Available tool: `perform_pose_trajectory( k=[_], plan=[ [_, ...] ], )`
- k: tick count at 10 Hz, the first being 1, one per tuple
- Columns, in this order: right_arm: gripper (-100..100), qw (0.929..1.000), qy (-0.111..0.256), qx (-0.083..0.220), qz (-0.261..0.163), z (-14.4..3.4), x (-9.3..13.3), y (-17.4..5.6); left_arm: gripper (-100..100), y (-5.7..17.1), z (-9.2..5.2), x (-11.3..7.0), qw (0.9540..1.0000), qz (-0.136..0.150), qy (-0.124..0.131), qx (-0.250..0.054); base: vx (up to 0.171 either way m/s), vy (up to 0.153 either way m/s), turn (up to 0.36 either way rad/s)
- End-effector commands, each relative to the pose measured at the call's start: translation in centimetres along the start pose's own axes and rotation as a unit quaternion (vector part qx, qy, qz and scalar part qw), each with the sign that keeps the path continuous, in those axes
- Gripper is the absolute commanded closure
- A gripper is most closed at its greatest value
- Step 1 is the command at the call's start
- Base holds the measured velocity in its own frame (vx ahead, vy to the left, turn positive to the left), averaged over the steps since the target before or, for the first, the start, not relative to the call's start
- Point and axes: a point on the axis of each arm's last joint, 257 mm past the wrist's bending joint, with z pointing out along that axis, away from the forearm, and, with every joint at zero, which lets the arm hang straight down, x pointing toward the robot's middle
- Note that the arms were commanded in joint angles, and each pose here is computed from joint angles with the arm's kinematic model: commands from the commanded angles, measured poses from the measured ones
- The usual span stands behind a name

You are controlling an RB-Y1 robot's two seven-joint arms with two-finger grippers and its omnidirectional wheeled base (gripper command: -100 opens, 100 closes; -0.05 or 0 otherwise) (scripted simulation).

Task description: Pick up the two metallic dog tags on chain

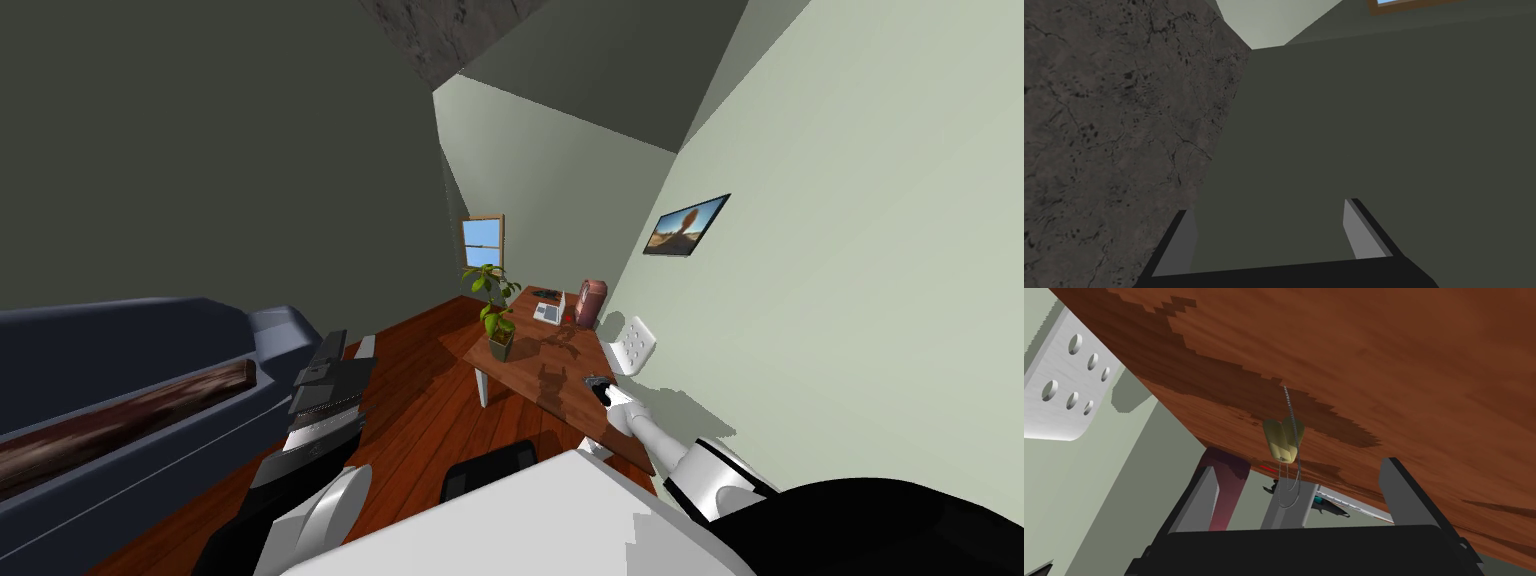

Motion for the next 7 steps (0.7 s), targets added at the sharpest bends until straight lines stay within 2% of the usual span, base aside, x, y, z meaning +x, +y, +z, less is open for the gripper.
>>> perform_pose_trajectory(
  k=[1,4,5,7],
  plan=[
    [-100,1.0000,0.003,0.005,0.003,-0.33,0.57,0.16,0,0.00,0.00,0.00,1.0000,0.000,0.000,0.000,0.016,-0.060,0.080],
    [-100,0.9999,0.006,0.009,0.008,-0.63,1.08,0.26,0,0.00,0.00,0.00,1.0000,0.000,0.000,0.000,0.004,-0.050,0.059],
    [100,0.9999,0.006,0.010,0.007,-0.65,1.11,0.22,0,0.00,0.00,0.00,1.0000,0.000,0.000,0.000,0.000,-0.005,-0.002],
    [100,0.9999,0.006,0.009,0.011,-0.64,1.05,0.34,0,0.00,0.00,0.00,1.0000,0.000,0.000,0.000,0.002,0.000,-0.020]
  ],
)
